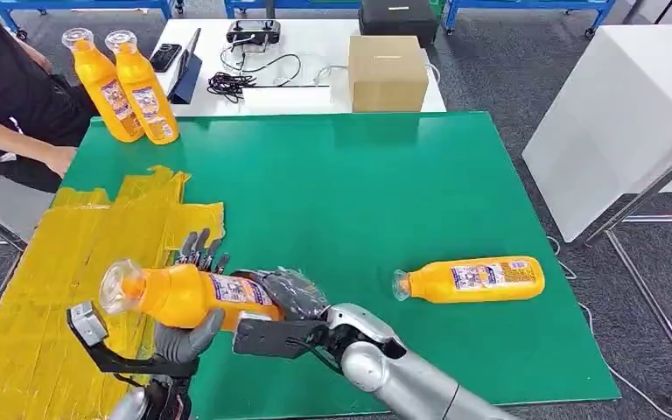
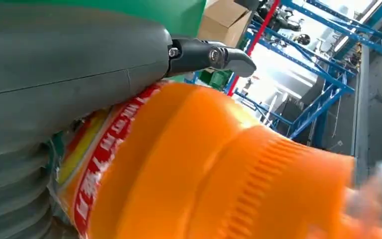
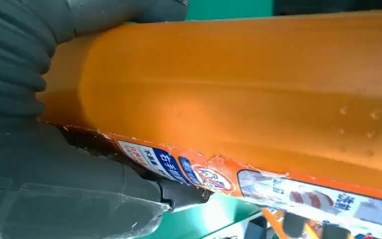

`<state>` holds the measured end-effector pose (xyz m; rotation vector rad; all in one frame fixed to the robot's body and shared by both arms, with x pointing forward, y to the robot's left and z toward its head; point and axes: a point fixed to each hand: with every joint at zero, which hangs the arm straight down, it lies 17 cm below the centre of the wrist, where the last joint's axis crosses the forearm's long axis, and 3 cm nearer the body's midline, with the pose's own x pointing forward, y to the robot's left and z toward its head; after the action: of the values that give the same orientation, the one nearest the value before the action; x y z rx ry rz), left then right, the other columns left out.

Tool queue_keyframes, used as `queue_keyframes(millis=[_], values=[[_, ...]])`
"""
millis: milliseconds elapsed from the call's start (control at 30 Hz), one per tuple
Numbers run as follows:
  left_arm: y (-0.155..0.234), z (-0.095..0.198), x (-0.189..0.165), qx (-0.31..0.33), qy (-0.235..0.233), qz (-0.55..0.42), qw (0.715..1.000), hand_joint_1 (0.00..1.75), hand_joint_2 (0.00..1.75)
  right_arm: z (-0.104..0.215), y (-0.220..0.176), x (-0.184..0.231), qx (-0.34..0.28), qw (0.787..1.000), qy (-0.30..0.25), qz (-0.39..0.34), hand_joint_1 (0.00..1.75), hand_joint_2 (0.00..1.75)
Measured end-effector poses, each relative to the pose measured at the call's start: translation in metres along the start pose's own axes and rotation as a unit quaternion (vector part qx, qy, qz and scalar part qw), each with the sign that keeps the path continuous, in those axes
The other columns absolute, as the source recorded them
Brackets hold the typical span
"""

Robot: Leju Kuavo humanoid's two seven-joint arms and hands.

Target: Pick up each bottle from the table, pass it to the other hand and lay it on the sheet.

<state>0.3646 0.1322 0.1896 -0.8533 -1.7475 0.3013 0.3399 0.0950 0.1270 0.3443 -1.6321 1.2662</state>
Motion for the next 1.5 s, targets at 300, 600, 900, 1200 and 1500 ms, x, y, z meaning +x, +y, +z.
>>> queue_keyframes(millis=[300, 600, 900, 1200, 1500], values=[[0.001, 0.000, -0.002, -0.001, 0.001, -0.004, 1.000, 1.75, 1.75, -0.005, -0.002, 0.007, 0.006, 1.000, -0.004, -0.001, 1.75, 1.75], [0.004, -0.001, -0.001, -0.002, -0.002, -0.006, 1.000, 1.75, 1.75, -0.005, -0.001, 0.007, 0.006, 1.000, -0.002, -0.003, 1.75, 1.75], [0.008, -0.002, 0.001, 0.003, -0.006, 0.000, 1.000, 1.75, 1.75, -0.005, -0.002, 0.004, -0.008, 1.000, -0.004, 0.008, 0.00, 0.00], [0.052, -0.016, 0.034, 0.087, -0.085, -0.332, 0.935, 1.75, 1.75, 0.023, -0.028, -0.016, -0.080, 0.997, 0.003, 0.016, 0.00, 0.00], [0.081, -0.014, 0.075, 0.119, -0.127, -0.643, 0.746, 1.75, 1.75, 0.087, -0.123, -0.024, -0.207, 0.977, -0.007, 0.050, 0.00, 0.00]])
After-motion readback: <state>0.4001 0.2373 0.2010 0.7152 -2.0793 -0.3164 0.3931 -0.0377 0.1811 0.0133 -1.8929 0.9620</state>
